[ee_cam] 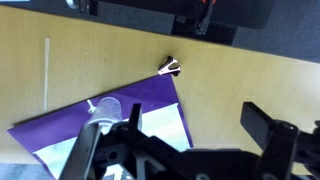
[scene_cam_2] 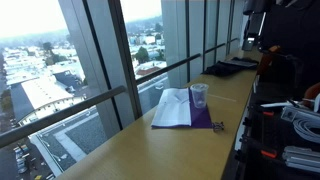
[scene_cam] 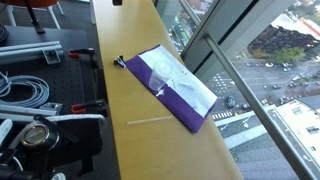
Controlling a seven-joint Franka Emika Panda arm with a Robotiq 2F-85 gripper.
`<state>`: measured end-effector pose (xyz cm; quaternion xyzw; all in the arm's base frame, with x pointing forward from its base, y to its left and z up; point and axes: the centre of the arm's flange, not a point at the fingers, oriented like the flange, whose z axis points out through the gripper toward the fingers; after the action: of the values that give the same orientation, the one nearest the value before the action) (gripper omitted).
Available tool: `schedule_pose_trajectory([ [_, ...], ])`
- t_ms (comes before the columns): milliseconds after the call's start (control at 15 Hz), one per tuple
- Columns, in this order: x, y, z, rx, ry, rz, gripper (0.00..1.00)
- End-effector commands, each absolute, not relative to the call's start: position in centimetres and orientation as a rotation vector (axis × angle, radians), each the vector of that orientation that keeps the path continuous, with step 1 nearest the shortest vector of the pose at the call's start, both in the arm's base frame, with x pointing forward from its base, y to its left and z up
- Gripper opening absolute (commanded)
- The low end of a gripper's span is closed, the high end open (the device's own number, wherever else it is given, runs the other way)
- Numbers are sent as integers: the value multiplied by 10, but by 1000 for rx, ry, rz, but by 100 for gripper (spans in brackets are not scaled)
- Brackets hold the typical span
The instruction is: Pick up the clear straw and put it through the top hole into the clear plastic cup
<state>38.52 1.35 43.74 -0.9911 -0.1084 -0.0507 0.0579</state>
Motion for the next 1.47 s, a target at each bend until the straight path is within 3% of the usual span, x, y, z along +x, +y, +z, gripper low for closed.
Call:
schedule_pose_trajectory([
  [0,385,13,438,-3004,-329,-154,100],
  [467,398,-5,423,-3038,-328,-164,100],
  [1400,485,-155,311,-3044,-219,-173,100],
])
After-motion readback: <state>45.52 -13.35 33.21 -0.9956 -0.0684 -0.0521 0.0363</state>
